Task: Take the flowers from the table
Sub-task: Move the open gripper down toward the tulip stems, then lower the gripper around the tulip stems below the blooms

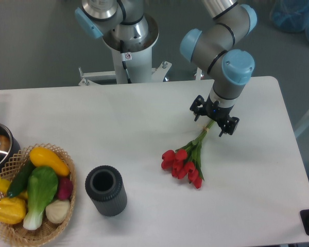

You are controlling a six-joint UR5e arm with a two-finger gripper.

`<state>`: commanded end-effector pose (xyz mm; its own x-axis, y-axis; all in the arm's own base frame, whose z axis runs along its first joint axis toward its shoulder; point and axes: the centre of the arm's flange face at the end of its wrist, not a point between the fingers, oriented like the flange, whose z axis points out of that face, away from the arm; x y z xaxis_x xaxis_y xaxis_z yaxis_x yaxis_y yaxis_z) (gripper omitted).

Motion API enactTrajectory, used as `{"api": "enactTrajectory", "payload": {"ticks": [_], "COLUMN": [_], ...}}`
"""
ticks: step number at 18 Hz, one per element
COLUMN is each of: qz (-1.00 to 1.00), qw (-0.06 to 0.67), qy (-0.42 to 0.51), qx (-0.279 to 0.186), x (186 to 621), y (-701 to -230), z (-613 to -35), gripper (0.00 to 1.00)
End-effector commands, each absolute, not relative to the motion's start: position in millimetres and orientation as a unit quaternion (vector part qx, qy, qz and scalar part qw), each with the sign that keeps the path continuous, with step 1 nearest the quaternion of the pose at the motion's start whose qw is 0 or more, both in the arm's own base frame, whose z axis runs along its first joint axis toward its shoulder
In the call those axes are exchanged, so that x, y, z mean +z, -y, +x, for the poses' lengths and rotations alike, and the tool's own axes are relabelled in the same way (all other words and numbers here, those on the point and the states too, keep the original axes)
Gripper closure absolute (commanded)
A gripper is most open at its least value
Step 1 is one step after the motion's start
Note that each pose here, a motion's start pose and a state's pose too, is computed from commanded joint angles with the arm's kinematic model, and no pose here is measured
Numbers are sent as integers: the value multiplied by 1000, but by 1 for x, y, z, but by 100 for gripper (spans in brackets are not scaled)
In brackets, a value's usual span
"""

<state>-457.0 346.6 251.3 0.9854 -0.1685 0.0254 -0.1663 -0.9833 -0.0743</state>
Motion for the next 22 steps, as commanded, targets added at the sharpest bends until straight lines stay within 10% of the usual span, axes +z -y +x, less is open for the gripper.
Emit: {"api": "enactTrajectory", "payload": {"ticks": [22], "qz": [-995], "qw": [9], "qy": [-72], "qx": [-68], "x": [188], "y": [-357], "z": [-457], "gripper": [0]}}
